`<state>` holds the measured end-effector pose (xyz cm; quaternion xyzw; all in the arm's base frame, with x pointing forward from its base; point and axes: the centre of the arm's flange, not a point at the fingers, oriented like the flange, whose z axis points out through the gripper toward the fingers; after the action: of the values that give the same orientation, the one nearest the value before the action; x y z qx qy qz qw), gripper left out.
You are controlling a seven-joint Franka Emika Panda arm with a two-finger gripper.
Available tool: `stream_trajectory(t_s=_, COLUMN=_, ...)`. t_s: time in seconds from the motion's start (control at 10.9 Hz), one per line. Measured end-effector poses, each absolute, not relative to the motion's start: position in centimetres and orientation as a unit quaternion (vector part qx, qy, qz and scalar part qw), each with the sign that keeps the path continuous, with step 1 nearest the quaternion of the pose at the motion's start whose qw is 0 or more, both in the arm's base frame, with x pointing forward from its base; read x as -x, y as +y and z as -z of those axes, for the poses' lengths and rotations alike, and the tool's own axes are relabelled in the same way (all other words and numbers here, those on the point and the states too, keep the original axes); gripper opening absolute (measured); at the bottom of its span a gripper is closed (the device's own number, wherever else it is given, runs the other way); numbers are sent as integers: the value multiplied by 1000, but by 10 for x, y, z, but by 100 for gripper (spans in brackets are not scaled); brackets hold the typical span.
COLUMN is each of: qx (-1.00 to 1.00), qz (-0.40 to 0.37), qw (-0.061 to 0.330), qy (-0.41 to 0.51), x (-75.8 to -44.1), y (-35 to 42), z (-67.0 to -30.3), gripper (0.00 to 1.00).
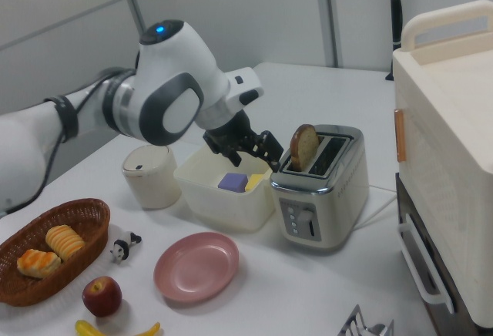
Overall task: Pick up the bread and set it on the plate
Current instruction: 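Move the gripper over the toaster and lower it onto the bread slice, then close the gripper on the bread slice and lift it out of the toaster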
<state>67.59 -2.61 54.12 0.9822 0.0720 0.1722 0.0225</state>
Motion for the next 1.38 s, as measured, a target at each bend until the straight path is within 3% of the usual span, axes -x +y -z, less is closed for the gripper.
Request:
stream_trajectory(t_s=0.64, qx=-947, qz=-311, qw=24, qy=76, x=-735, y=-16, z=-491, gripper=96)
stream_trajectory(t_s=0.83, qx=-939, qz=-336, qw=24, qy=76, x=-743, y=-13, z=-476, gripper=90)
stream_trajectory(t_s=0.92, qx=-937, qz=-339, qw=24, qy=76, x=-746, y=-13, z=-467, gripper=83)
stream_trajectory(t_s=1.01, qx=-936, qz=-340, qw=32, qy=85, x=-748, y=-12, z=-462, gripper=69)
stream_trajectory(t_s=1.29, qx=-934, qz=-339, qw=52, qy=103, x=-750, y=-11, z=-461, gripper=18)
stream_trajectory(t_s=1.38, qx=-934, qz=-339, qw=54, qy=103, x=-750, y=-13, z=-461, gripper=10)
